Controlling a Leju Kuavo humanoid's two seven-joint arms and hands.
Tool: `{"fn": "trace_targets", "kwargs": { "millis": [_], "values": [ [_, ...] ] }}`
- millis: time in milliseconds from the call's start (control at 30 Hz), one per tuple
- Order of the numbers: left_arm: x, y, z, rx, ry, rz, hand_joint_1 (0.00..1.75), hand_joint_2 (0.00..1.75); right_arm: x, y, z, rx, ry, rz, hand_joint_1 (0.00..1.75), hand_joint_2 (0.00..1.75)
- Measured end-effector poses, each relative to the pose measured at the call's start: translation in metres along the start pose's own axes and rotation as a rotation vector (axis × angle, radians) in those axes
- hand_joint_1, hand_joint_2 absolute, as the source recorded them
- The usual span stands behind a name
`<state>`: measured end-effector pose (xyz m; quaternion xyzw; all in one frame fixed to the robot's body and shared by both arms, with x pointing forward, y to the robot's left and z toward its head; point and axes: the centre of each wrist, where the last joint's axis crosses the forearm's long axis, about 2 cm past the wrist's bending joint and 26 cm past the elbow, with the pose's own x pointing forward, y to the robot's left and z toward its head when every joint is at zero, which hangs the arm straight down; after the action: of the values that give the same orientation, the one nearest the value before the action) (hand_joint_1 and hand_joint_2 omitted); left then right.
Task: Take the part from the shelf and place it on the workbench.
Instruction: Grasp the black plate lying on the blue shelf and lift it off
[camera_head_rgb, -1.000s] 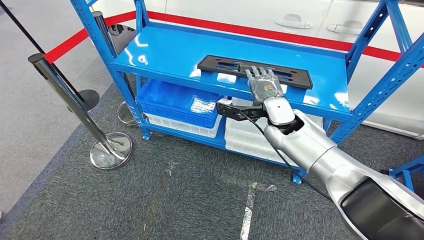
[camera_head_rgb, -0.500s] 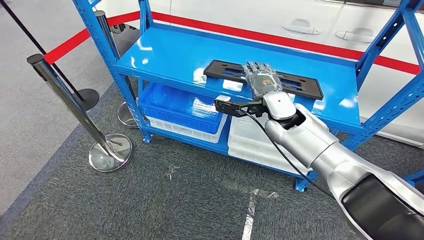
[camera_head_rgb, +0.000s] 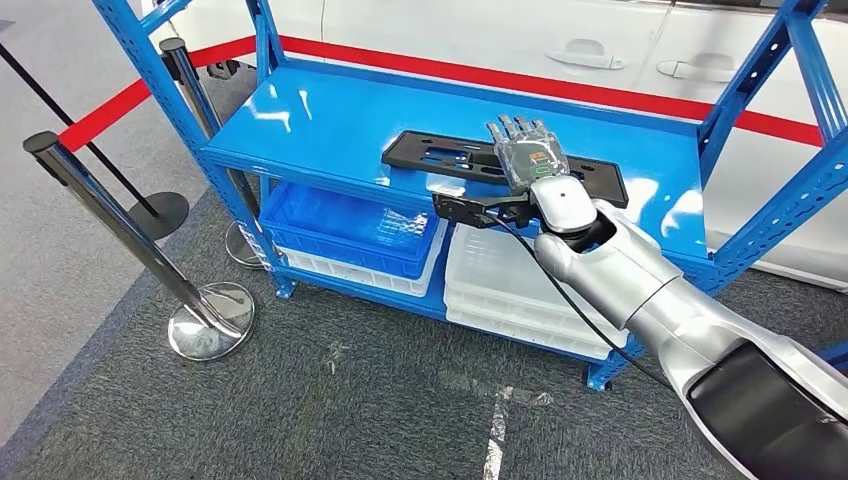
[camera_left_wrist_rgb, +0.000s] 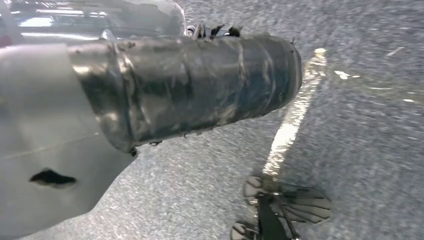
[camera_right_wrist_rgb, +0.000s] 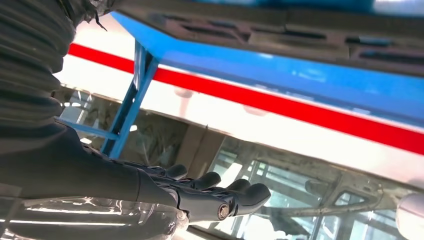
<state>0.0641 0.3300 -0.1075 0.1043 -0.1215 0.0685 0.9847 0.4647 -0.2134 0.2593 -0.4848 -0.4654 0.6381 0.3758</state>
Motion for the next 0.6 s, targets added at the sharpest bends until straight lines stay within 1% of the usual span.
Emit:
{"fn": "trace_targets", "kwargs": {
  "millis": [133,267,433,600],
  "values": [
    [0.002,0.000,0.000,0.003,0.001,0.000,0.00,0.00,-0.001,0.003,0.000,0.010,-0.002,-0.004,0.00,1.75],
    [0.000,0.000,0.000,0.007,0.012,-0.001,0.00,0.00,-0.008,0.013,0.002,0.031,0.009,-0.014,0.00,1.75],
    [-0.001,0.001,0.000,0.012,0.024,-0.002,0.00,0.00,-0.010,0.053,0.013,0.110,0.017,-0.037,0.00,1.75],
    [0.001,0.002,0.000,0.015,0.026,-0.007,0.00,0.00,-0.013,0.082,0.023,0.169,0.029,-0.045,0.00,1.75]
  ]
}}
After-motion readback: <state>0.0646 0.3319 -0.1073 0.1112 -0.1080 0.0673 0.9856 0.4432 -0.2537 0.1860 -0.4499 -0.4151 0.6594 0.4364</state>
